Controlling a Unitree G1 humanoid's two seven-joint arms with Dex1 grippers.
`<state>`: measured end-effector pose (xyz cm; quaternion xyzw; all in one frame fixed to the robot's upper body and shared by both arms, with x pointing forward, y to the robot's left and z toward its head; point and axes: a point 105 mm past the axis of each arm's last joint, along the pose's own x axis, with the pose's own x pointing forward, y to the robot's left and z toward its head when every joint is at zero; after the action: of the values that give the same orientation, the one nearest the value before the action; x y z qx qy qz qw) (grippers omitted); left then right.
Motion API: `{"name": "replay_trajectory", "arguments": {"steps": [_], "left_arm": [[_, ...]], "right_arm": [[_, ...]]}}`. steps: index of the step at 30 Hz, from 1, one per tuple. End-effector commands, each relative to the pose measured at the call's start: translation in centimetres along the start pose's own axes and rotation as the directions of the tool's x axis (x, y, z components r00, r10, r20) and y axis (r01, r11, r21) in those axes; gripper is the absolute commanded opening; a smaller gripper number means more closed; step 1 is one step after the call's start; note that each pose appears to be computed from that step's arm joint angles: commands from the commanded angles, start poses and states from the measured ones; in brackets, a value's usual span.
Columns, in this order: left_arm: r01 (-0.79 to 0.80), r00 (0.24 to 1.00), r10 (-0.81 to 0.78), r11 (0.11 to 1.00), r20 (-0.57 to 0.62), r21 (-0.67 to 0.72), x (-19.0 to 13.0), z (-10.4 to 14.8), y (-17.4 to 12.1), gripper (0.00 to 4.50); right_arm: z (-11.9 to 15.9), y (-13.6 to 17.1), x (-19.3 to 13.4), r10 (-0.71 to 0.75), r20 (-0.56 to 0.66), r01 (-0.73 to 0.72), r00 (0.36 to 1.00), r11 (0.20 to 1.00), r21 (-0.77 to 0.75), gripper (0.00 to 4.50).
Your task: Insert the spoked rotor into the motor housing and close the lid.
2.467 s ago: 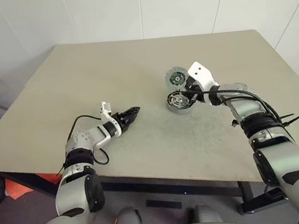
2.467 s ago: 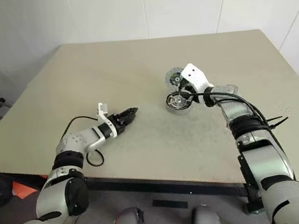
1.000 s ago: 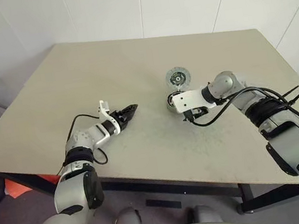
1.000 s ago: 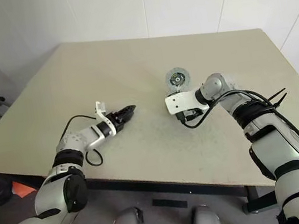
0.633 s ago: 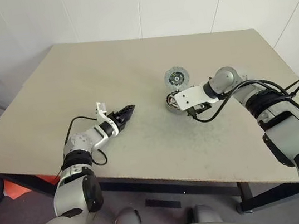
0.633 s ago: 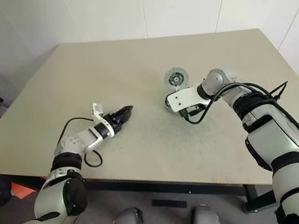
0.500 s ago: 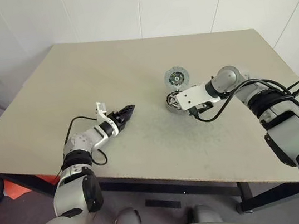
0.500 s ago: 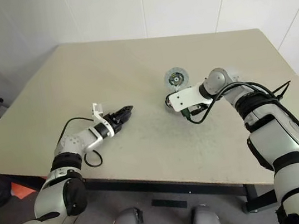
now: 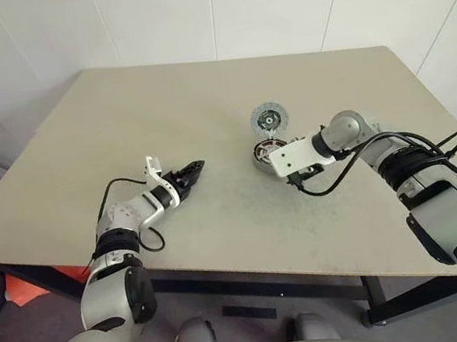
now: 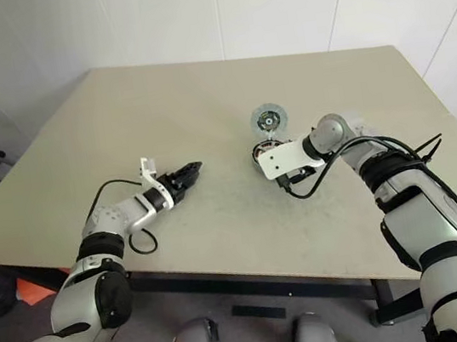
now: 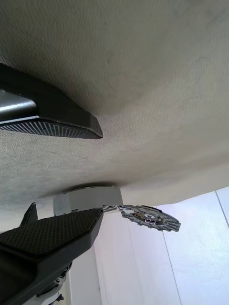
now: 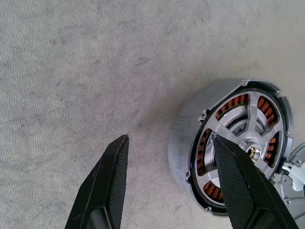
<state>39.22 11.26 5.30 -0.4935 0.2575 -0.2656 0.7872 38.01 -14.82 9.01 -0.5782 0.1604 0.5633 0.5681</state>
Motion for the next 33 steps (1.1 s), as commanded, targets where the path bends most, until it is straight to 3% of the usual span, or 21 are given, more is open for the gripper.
{"name": "replay_trajectory", "arguments": {"steps": [1,8,9,16,22,26,33], "left_arm": [[-0.012,1.0,0.012,1.0,0.022,0.021,-0.3,0.9,-0.1,2.45],[-0.012,1.0,0.011,1.0,0.025,0.021,-0.4,0.9,0.0,2.45],[-0.01,1.0,0.01,1.0,0.024,0.021,-0.5,0.9,0.0,2.45],[0.037,0.999,-0.037,0.999,0.0,0.027,-0.3,0.7,-0.8,2.45],[0.13,0.991,-0.128,0.991,-0.031,0.041,-0.4,0.3,-2.3,2.45],[0.198,0.979,-0.195,0.978,-0.055,0.066,-0.7,0.1,-3.6,2.45],[0.252,0.965,-0.238,0.959,-0.109,0.13,-1.3,-0.9,-4.6,2.45]], "right_arm": [[-0.4,-0.2,0.4,0.016,-0.025,-0.015,1.0,1.0,0.021,2.53],[-0.8,-0.8,0.3,-0.011,-0.046,0.012,0.999,1.0,0.024,0.19],[-0.8,-0.9,0.2,-0.02,-0.047,0.021,0.999,1.0,0.021,0.11],[-1.2,-1.2,-0.2,-0.045,-0.044,0.048,0.998,0.998,0.05,0.05],[0.3,-2.1,-0.7,-0.11,0.081,0.092,0.991,0.976,0.197,0.05],[1.3,-2.6,-2.0,-0.163,0.177,0.084,0.971,0.919,0.386,0.05],[2.2,-1.1,-4.6,-0.184,0.275,-0.056,0.944,0.731,0.68,0.05]]}}
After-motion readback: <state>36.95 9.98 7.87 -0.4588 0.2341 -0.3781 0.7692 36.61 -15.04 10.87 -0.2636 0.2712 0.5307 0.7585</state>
